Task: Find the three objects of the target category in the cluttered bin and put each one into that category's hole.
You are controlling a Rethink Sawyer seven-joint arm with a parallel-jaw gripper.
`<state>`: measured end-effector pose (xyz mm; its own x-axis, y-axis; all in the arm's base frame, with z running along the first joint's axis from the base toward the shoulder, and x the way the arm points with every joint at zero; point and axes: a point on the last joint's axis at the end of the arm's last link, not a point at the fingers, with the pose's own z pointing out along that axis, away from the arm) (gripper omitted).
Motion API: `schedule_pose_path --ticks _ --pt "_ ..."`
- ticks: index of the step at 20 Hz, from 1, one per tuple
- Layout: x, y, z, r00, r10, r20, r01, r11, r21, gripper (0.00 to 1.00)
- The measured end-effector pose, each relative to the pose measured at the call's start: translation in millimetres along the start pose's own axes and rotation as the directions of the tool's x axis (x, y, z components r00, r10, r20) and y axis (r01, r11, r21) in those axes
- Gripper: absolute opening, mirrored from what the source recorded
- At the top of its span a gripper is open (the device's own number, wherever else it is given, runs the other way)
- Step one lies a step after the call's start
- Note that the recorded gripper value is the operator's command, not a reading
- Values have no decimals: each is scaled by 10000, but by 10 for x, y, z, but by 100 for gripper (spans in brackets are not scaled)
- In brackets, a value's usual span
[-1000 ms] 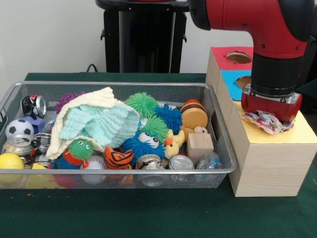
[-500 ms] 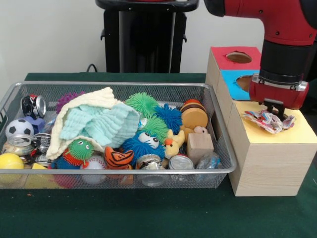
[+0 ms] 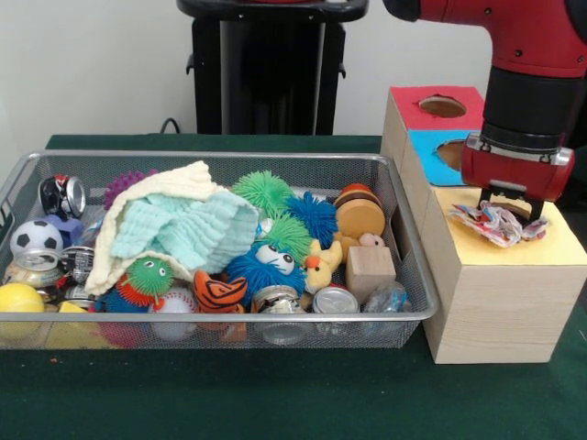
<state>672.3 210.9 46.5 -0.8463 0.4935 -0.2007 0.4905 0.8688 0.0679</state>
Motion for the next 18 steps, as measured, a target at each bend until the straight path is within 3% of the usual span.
schedule_pose_path --ticks 8,15,16,18 --pt "22 17 -22 9997 -169 149 167 9998 129 100" --pt "43 33 -243 9982 -560 221 552 9978 359 100" --pt "44 31 -280 9980 -604 192 596 9974 393 0" --pt "36 17 -330 9977 -656 146 649 9969 447 0"
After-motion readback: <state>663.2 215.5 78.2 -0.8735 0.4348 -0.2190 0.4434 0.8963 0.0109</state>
